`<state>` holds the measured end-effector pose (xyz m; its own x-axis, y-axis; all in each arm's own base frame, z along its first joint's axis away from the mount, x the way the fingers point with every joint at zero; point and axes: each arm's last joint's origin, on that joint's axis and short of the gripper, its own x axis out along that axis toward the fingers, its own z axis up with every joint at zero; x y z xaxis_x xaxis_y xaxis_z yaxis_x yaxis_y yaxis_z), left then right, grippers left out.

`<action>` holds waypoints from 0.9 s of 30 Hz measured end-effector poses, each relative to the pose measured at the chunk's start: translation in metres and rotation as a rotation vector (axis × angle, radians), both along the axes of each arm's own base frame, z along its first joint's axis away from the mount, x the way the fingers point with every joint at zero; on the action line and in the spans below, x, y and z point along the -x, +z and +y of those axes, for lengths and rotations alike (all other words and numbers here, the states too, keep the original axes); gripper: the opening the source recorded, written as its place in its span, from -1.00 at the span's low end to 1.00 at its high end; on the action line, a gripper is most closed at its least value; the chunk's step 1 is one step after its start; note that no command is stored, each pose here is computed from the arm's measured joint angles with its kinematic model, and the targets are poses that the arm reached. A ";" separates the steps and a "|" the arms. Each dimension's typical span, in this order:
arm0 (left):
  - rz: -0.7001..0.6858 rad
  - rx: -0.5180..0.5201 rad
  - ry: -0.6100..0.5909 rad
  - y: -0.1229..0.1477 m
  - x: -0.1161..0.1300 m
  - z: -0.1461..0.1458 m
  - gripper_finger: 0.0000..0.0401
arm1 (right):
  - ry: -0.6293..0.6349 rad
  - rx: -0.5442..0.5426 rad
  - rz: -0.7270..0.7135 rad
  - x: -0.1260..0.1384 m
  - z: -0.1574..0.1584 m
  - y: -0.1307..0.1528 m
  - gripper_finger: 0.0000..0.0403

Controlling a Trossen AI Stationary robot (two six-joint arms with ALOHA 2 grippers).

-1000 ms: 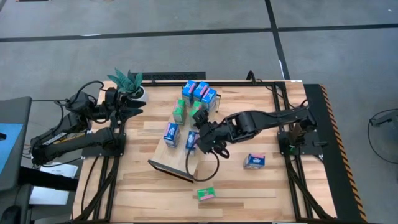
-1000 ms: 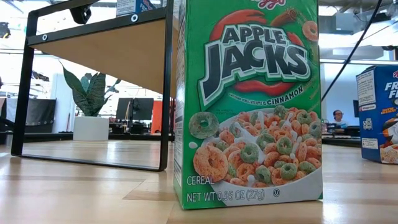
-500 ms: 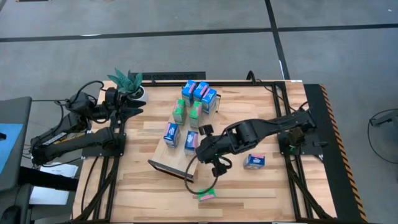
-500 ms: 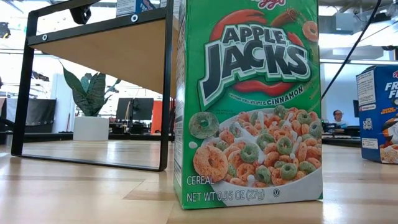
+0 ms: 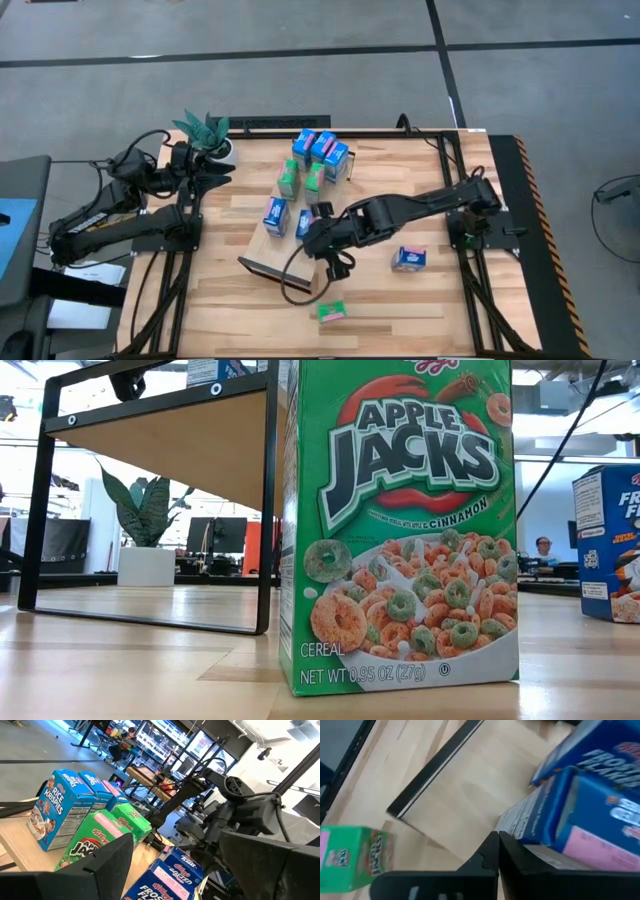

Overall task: Stack cereal on shelf
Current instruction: Put the top dark blue cereal box on the shelf aligned with the other dark blue cereal box

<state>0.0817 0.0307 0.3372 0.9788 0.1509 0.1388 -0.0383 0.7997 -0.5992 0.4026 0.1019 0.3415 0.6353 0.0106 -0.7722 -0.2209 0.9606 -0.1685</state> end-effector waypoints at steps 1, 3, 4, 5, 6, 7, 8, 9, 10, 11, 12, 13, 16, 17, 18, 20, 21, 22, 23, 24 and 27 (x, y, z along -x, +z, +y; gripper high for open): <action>0.000 -0.001 0.000 0.000 0.000 0.000 0.43 | 0.001 0.001 -0.009 -0.001 0.000 0.001 -0.88; 0.001 -0.004 0.000 0.000 0.000 0.000 0.43 | -0.002 0.007 -0.021 -0.006 -0.004 -0.002 -0.88; 0.001 -0.005 0.000 0.000 0.000 0.000 0.43 | 0.002 0.014 -0.007 -0.007 -0.004 -0.005 -0.88; 0.001 -0.005 0.000 0.000 0.000 0.000 0.43 | 0.004 0.019 0.012 -0.007 -0.004 -0.008 -0.89; 0.001 -0.005 0.000 0.000 0.000 0.000 0.43 | 0.008 0.021 0.016 -0.008 -0.004 -0.010 -0.91; 0.002 -0.005 0.000 0.000 0.000 0.000 0.43 | 0.005 0.020 0.004 -0.010 -0.006 -0.010 -0.92; 0.004 -0.004 0.001 0.000 0.000 0.000 0.43 | 0.009 0.023 -0.003 -0.012 -0.006 -0.010 -0.92; 0.006 -0.003 0.000 -0.001 0.000 0.000 0.43 | 0.013 0.030 0.005 -0.012 -0.008 -0.011 -0.93; 0.006 -0.003 0.000 -0.001 0.000 0.000 0.43 | 0.017 0.035 0.012 -0.012 -0.008 -0.012 -0.93; 0.007 -0.002 0.000 -0.001 0.000 0.000 0.43 | 0.022 0.038 0.008 -0.013 -0.008 -0.012 -0.93; 0.007 -0.002 0.000 -0.001 0.000 0.000 0.43 | 0.026 0.042 0.005 -0.013 -0.008 -0.012 -0.92; 0.007 -0.002 0.000 -0.001 0.000 0.000 0.43 | 0.028 0.046 0.003 -0.014 -0.010 -0.012 -0.91; 0.009 -0.001 0.000 -0.001 0.000 0.000 0.43 | 0.030 0.052 -0.003 -0.014 -0.013 -0.012 -0.88; 0.009 -0.004 0.000 -0.001 0.000 0.000 0.43 | 0.029 0.053 -0.003 -0.015 -0.014 -0.012 -0.87; 0.010 -0.008 0.001 -0.001 0.000 0.000 0.43 | 0.029 0.054 -0.003 -0.015 -0.014 -0.012 -0.87; 0.011 -0.013 0.002 -0.001 0.000 0.000 0.43 | 0.024 0.054 -0.005 -0.015 -0.016 -0.011 -0.87; 0.011 -0.013 0.003 -0.001 0.000 0.000 0.43 | 0.024 0.054 -0.008 -0.015 -0.016 -0.009 -0.88; 0.012 -0.014 0.004 -0.001 0.000 0.000 0.43 | 0.027 0.053 -0.020 -0.014 -0.016 -0.005 -0.88; 0.013 -0.018 0.006 -0.001 0.000 0.000 0.43 | 0.031 0.053 -0.039 -0.014 -0.016 0.001 -0.89; 0.013 -0.022 0.010 -0.001 0.000 0.000 0.43 | 0.033 0.052 -0.054 -0.012 -0.016 0.007 -0.89; 0.013 -0.021 0.015 -0.001 0.000 0.000 0.43 | 0.032 0.055 -0.022 -0.004 -0.017 0.021 -0.89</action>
<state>0.0818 0.0311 0.3363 0.9781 0.1632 0.1292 -0.0586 0.8115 -0.5814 0.4070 0.0849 0.3624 0.6524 -0.0114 -0.7578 -0.2465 0.9423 -0.2265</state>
